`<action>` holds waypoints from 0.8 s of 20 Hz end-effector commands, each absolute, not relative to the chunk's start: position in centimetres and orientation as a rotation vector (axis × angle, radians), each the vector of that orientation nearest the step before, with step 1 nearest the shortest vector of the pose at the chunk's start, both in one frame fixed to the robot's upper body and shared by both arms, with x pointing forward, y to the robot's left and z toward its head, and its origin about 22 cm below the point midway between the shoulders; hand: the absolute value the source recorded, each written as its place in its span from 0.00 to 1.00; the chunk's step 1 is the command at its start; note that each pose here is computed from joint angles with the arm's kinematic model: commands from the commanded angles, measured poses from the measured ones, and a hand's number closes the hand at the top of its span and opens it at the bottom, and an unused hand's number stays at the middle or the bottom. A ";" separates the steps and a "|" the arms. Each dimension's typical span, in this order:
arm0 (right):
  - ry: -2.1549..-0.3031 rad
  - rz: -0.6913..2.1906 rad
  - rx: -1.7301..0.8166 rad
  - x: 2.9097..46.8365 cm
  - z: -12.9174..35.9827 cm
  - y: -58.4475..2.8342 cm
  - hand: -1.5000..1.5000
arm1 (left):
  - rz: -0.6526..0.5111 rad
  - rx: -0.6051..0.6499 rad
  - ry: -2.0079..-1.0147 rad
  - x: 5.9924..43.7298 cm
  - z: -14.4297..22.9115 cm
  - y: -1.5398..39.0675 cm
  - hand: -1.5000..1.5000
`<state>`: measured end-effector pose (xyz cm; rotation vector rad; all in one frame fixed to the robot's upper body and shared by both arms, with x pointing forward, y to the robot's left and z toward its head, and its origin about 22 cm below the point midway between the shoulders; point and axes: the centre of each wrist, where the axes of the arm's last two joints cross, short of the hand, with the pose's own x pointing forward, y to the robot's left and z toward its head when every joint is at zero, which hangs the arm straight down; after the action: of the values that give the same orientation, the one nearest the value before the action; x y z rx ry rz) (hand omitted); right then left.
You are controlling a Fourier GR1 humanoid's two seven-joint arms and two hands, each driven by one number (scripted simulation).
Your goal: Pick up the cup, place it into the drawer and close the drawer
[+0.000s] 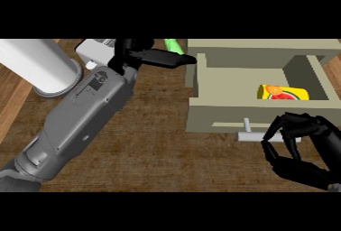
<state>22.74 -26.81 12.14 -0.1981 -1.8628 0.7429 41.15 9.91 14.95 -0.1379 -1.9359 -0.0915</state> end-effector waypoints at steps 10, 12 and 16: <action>-1.668 1.215 -0.534 27.8 5.9 -23.5 1.00 | -0.035 -0.142 -1.911 37.5 13.5 19.3 0.00; -1.665 1.242 -0.577 28.4 3.8 -20.8 1.00 | -0.030 -0.155 -1.915 36.7 13.9 19.0 0.00; -1.599 1.334 -0.629 31.0 1.3 -21.1 1.00 | -0.028 -0.143 -1.903 35.0 10.9 23.8 0.00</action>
<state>29.76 -21.77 4.17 -0.5827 -1.6481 1.2343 36.57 20.43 12.41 -0.1421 -1.9098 -0.0317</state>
